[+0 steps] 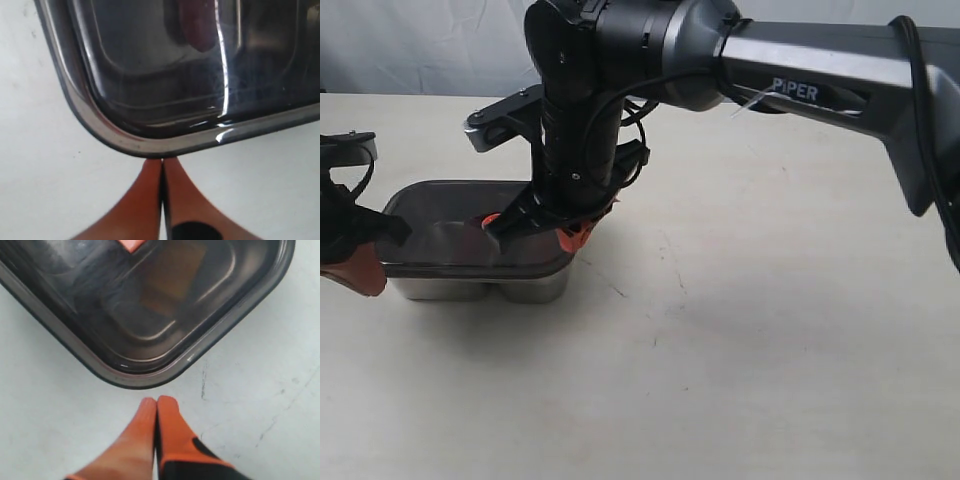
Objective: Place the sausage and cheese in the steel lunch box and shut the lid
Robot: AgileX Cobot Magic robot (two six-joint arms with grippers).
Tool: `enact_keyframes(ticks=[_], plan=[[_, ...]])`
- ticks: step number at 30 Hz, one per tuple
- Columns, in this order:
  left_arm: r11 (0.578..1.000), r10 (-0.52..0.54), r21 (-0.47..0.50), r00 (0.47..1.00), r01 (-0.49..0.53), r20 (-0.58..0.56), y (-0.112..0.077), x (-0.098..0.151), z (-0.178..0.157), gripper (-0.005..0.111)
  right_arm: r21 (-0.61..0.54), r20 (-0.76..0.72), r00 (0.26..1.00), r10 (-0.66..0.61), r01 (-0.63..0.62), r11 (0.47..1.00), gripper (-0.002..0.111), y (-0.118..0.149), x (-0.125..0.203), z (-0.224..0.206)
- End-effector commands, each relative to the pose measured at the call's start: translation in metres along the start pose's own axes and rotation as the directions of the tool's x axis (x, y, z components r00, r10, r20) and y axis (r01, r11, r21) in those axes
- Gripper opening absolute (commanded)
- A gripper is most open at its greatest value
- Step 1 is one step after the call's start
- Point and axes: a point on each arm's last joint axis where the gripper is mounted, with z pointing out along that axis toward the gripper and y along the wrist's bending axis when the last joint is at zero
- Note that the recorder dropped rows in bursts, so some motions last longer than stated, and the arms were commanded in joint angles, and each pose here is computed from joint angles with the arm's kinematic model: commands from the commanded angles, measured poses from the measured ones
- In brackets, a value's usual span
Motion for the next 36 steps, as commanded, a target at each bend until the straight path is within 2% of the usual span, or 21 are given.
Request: enact_keyframes(ticks=[1, 5, 9, 15, 18, 24, 32, 36], plan=[[1.000, 0.001, -0.020, 0.997, 0.001, 0.073, 0.001, -0.006, 0.000, 0.000, 0.010, 0.014, 1.000, 0.010, -0.010, 1.000, -0.001, -0.003, 0.000, -0.007], [1.000, 0.003, -0.029, 0.995, 0.000, 0.098, 0.002, -0.009, -0.001, 0.000, 0.006, 0.010, 1.000, 0.016, -0.016, 1.000, -0.001, -0.002, 0.001, -0.007], [1.000, 0.011, 0.002, 0.999, -0.011, 0.034, -0.003, -0.005, -0.009, 0.000, 0.004, 0.059, 0.998, 0.030, -0.031, 1.000, -0.001, -0.002, -0.003, -0.012], [0.997, 0.057, -0.058, 0.969, -0.044, 0.241, -0.011, -0.009, -0.049, 0.000, -0.036, 0.073, 0.997, 0.040, -0.037, 0.999, -0.001, 0.002, -0.004, -0.013], [0.994, 0.071, -0.095, 0.957, -0.046, 0.282, -0.009, -0.017, -0.054, 0.000, -0.036, 0.074, 0.996, 0.041, -0.038, 0.999, -0.001, 0.001, -0.005, -0.009], [0.995, 0.052, -0.097, 0.963, -0.027, 0.263, 0.000, -0.031, -0.036, 0.000, -0.029, 0.083, 0.996, 0.039, -0.037, 0.999, -0.001, 0.000, -0.008, 0.000], [0.997, 0.022, -0.074, 0.982, -0.008, 0.190, 0.007, -0.038, -0.010, 0.000, -0.031, 0.013, 0.999, 0.045, -0.044, 0.999, -0.001, 0.000, -0.006, 0.030], [0.998, 0.014, -0.071, 0.986, -0.002, 0.166, 0.010, -0.039, -0.002, 0.000, -0.030, 0.030, 0.999, 0.045, -0.044, 0.999, -0.001, -0.001, -0.008, 0.033]])
